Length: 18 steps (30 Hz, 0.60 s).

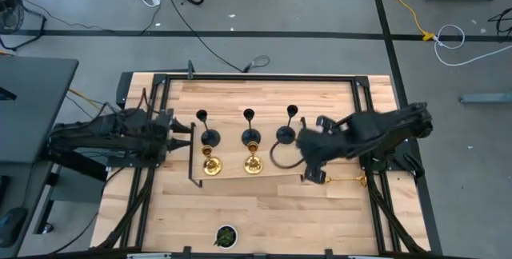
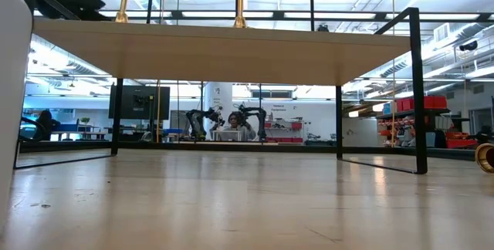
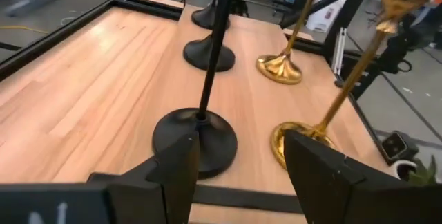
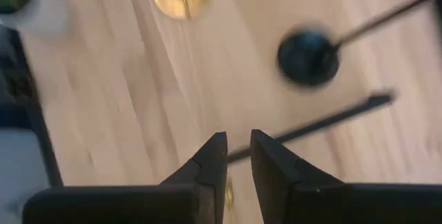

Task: Pick & Place candle stick holders
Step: Put the gold candle holder aligned with the other gold candle holders on the shelf

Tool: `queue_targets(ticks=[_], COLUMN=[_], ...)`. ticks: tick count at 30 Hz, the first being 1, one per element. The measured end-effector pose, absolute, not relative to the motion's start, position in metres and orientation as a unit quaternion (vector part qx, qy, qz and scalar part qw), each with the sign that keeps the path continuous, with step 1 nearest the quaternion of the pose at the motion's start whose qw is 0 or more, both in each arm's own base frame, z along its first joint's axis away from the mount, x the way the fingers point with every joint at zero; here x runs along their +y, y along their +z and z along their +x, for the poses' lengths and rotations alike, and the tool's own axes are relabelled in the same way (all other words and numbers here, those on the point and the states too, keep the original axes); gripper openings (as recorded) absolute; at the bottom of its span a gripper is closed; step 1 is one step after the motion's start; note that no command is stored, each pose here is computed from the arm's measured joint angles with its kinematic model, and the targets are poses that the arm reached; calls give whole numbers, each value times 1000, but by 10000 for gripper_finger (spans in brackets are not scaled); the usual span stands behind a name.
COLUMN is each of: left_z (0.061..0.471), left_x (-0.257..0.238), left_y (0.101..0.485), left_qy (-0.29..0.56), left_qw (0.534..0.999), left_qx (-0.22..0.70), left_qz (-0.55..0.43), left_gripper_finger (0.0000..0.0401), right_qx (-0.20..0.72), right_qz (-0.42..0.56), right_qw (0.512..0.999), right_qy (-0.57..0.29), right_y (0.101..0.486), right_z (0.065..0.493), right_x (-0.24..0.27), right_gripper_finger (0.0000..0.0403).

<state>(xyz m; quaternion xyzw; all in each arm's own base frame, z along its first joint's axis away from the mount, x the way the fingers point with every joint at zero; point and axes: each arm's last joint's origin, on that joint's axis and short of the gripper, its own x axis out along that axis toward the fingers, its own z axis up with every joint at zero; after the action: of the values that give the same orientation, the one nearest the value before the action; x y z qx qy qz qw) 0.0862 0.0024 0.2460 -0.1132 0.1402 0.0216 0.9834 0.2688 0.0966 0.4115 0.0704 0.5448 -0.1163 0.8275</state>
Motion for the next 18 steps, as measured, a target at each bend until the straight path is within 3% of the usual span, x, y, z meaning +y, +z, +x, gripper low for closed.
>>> queue_targets(ticks=[8,18], left_z=[95,95], left_x=[3,3], left_y=[230,230], left_qy=[25,20], left_qw=[986,986], left_qx=[121,118], left_qz=[-114,-115], left_gripper_finger=[211,211], right_qx=[676,682], right_qz=[81,124], right_qw=[720,700], right_qy=[-130,-171], right_y=[335,305], right_z=[265,218], right_x=[103,112], right_gripper_finger=[65,63])
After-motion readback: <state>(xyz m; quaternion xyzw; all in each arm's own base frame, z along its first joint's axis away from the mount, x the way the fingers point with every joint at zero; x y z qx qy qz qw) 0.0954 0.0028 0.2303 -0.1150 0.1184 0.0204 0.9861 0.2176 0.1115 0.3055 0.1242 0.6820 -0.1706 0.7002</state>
